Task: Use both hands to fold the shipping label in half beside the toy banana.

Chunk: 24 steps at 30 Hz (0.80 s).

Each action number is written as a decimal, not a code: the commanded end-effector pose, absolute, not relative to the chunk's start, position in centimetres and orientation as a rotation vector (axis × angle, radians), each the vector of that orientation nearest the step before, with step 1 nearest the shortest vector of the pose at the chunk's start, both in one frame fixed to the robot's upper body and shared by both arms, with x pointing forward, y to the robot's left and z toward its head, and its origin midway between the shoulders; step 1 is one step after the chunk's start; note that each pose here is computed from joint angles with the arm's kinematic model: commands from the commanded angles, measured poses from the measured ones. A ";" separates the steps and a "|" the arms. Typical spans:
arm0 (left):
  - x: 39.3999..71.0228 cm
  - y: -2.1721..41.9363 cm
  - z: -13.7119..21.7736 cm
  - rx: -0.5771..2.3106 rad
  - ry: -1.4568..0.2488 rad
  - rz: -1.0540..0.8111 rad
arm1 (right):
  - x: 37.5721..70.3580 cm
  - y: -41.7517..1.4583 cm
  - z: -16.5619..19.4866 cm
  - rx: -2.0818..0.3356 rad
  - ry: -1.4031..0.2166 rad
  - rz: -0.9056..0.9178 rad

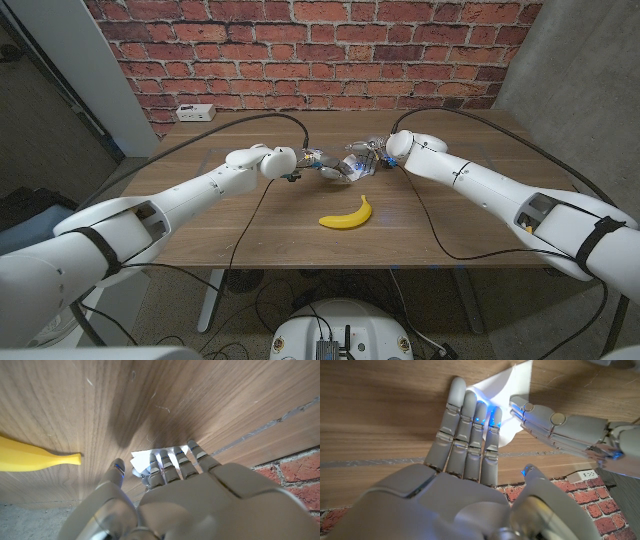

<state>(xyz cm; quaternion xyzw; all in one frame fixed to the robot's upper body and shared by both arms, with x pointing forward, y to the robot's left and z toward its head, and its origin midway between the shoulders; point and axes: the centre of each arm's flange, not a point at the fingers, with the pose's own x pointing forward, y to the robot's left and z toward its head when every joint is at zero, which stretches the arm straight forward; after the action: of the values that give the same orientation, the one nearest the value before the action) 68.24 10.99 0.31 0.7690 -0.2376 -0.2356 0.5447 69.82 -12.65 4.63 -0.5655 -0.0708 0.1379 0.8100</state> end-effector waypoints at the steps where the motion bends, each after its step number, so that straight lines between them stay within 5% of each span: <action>1: 68.3 11.1 0.2 1.833 -0.557 -0.560 | 69.2 -13.0 4.9 -1.116 -0.234 0.265; 7: 68.2 11.0 0.2 1.834 -0.561 -0.559 | 68.5 -14.1 4.6 -0.830 -0.442 0.273; 14: 68.1 10.9 0.3 1.830 -0.562 -0.562 | 67.9 -14.1 4.3 -0.827 -0.646 0.242; 24: 68.1 11.0 0.3 1.827 -0.561 -0.557 | 67.9 -13.8 4.2 -0.928 -0.634 0.210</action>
<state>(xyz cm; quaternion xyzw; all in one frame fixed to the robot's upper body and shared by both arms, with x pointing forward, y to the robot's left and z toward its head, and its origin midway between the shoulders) 68.16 10.96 0.31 0.7706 -0.2370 -0.2351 0.5429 68.65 -13.97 4.12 -0.4309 -0.2561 0.1122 0.8580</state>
